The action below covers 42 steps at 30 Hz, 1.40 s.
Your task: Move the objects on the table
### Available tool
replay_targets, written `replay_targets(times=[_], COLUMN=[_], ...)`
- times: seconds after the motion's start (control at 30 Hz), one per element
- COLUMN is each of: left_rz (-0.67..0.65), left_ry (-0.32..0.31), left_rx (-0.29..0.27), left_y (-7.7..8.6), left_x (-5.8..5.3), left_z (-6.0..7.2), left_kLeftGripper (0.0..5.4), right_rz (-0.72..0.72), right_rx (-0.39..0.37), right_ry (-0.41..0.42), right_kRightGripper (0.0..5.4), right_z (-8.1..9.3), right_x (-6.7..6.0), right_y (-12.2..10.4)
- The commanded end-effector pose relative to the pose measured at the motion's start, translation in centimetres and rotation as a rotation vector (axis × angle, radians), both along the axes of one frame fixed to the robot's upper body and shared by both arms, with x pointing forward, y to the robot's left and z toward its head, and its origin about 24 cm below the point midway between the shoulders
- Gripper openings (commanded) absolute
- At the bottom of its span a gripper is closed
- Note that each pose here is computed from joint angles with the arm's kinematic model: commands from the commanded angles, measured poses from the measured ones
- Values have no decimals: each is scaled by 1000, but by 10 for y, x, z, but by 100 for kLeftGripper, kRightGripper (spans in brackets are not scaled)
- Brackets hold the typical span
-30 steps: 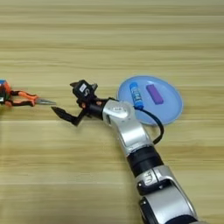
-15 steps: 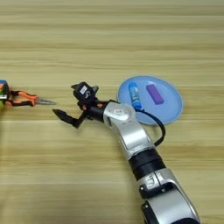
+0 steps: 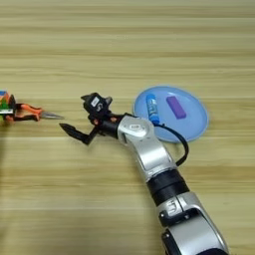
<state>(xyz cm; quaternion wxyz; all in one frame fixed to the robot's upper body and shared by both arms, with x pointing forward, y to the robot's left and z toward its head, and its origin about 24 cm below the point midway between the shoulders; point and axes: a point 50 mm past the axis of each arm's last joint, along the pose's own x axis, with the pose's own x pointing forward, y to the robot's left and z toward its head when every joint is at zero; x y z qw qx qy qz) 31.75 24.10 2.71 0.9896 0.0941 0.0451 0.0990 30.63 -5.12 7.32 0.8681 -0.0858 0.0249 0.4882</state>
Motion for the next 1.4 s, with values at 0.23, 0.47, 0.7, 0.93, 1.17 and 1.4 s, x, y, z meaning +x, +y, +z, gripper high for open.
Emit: replay_targets(times=[0.23, 0.47, 0.7, 0.93, 1.17, 1.4], left_rz=[-8, 2, 11, 16, 16, 12], left_ry=[6, 20, 38, 50, 48, 38], left_rx=[16, 12, 7, 2, -5, -14], left_y=[1, 3, 5, 4, 4, 4], left_x=[4, 4, 7, 10, 11, 11], left_z=[0, -4, -7, -9, -10, -9], left_kLeftGripper=[540, 540, 540, 540, 540, 486], right_rz=[-3, -4, -2, -2, -3, -2], right_rx=[2, 1, 0, -1, -1, 0], right_ry=[7, 6, 5, 5, 8, 10], right_kRightGripper=[538, 538, 538, 538, 538, 540], right_z=[0, 0, 0, 0, -1, -1], right_x=[0, 0, 0, 0, -1, -1], right_y=[0, -1, 0, 0, -1, 0])
